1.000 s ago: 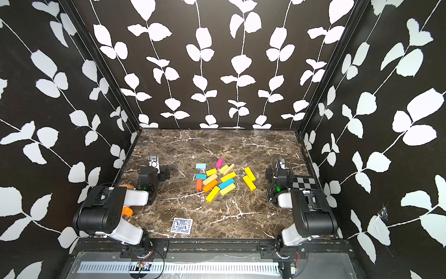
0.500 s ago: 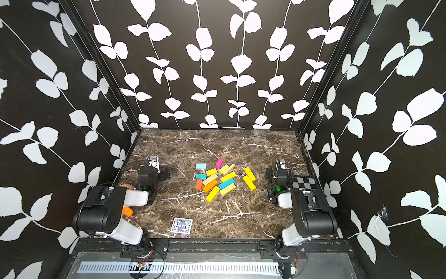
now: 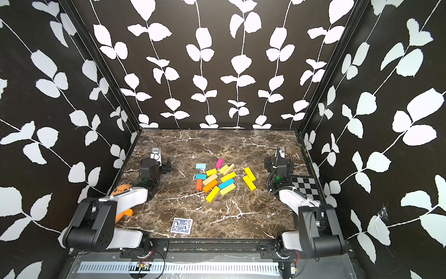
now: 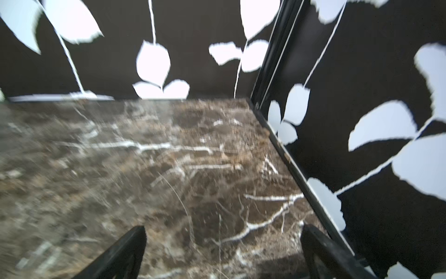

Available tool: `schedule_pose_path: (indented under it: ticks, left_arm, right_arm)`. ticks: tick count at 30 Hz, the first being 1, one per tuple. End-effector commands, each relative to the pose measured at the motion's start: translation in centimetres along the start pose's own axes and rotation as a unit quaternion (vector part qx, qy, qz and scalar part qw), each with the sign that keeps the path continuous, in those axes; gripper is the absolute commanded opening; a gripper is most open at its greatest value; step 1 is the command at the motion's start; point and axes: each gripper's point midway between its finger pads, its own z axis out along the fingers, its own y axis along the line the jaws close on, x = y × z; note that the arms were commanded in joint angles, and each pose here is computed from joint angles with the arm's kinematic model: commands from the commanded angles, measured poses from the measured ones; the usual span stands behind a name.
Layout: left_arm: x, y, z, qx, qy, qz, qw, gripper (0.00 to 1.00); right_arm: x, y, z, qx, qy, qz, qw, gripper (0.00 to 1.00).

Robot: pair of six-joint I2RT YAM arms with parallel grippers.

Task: Assemble the letter h with building blocks
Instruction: Pick up the building block from the center of the board.

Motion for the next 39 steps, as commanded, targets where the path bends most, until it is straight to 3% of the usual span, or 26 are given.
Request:
schedule_pose_path:
  ticks: [1,3,4,6,7,9,11,13,17,20,26,32,35,39]
  left_arm:
    - [-2.0,-0.6,-1.1,0.019,-0.023,-0.027,0.999,0.99]
    - [-3.9,-1.3,-1.0,0.045,-0.052,-0.072,0.995,0.99]
    - [-4.7,-1.2,-0.8,0.042,-0.056,-0.107,0.992,0.99]
    - [-5.3,-0.6,-0.3,0.028,-0.032,-0.184,0.982,0.99]
    - [-5.3,-0.3,-0.3,0.018,-0.008,-0.233,0.972,0.99]
    - [-4.3,0.6,-0.5,-0.015,0.034,-0.301,0.953,0.99]
    - [-2.8,1.1,-1.0,-0.028,0.064,-0.371,0.926,0.99]
    - [-3.7,0.0,-0.8,0.032,0.043,-0.385,0.922,0.99]
    - [-4.0,-1.4,-0.8,0.083,0.038,-0.414,0.906,0.99]
    - [-5.3,-2.8,-1.1,0.133,0.031,-0.403,0.905,0.99]
    - [-8.1,-6.7,-3.2,0.26,0.038,-0.39,0.883,0.99]
    - [-4.6,-13.4,-7.5,0.309,0.154,-0.245,0.906,0.99]
    - [-1.5,-17.3,-10.0,0.352,0.216,-0.205,0.887,0.99]
    - [2.1,-22.4,-13.4,0.431,0.293,-0.154,0.839,0.99]
  right_arm:
    - [0.0,-0.4,-0.9,0.05,0.034,-0.028,0.998,0.99]
    - [-1.3,-1.6,-1.3,0.098,0.029,0.006,0.995,0.99]
    - [-1.4,-3.2,-1.8,0.144,0.031,0.063,0.987,0.99]
    - [0.3,-6.6,-4.1,0.243,0.056,0.184,0.951,1.0]
    - [1.1,-7.4,-4.7,0.252,0.071,0.238,0.935,1.0]
    - [1.1,-4.8,-2.7,0.126,0.091,0.247,0.956,0.99]
    - [1.6,-4.8,-2.7,0.11,0.072,0.292,0.947,0.99]
    - [1.1,-3.9,-2.8,0.065,0.048,0.309,0.948,0.99]
    - [0.5,-1.3,-2.8,0.001,0.115,0.241,0.964,0.99]
    - [1.1,0.8,-2.9,-0.029,0.153,0.197,0.968,0.99]
    - [1.8,5.7,-4.5,-0.094,0.173,0.133,0.971,0.98]
    - [3.6,11.1,-7.0,-0.187,0.216,0.074,0.955,0.95]
    - [4.4,13.3,-8.4,-0.217,0.224,0.036,0.95,0.95]
    - [5.3,15.5,-10.0,-0.249,0.228,0.008,0.941,0.94]
